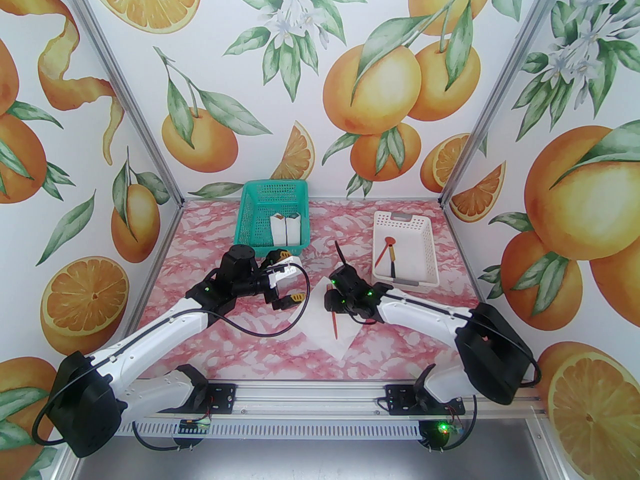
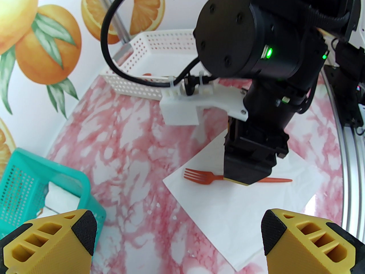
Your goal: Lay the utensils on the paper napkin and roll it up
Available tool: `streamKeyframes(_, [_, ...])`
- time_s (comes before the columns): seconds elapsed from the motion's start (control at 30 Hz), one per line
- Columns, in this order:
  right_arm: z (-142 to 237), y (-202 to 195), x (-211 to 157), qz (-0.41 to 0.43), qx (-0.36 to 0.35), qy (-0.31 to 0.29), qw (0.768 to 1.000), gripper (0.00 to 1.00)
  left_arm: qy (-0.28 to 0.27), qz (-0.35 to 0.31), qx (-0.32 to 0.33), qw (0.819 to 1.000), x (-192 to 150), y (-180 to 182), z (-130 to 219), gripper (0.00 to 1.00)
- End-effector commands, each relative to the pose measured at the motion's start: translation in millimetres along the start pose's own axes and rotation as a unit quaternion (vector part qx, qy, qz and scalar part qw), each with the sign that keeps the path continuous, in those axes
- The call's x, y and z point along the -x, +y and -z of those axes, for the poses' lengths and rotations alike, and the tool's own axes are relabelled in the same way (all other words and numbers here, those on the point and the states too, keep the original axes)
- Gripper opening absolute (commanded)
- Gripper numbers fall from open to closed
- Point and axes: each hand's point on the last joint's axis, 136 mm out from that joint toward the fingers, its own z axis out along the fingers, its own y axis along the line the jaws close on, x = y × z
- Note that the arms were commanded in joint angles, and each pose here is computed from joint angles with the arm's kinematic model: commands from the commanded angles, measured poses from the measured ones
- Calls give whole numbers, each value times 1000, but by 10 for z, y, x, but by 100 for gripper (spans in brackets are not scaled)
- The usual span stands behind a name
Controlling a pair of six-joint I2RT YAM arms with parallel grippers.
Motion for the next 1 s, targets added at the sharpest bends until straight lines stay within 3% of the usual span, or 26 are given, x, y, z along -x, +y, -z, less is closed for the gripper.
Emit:
streamKeyframes(0.0, [228, 7, 203, 5, -11, -37, 999, 56, -21, -18, 10, 1000, 178, 58, 37, 100])
streamKeyframes(0.23, [463, -75, 361, -6, -10, -68, 998, 75, -22, -20, 11, 999, 187, 59, 43, 100])
streamKeyframes(0.47, [699, -248, 507, -31, -10, -102, 994, 99, -22, -22, 11, 999, 194, 59, 53, 100])
streamKeyframes(0.97, [1086, -616, 706, -39, -48, -135, 989, 100, -18, -22, 6, 1000, 175, 46, 38, 100])
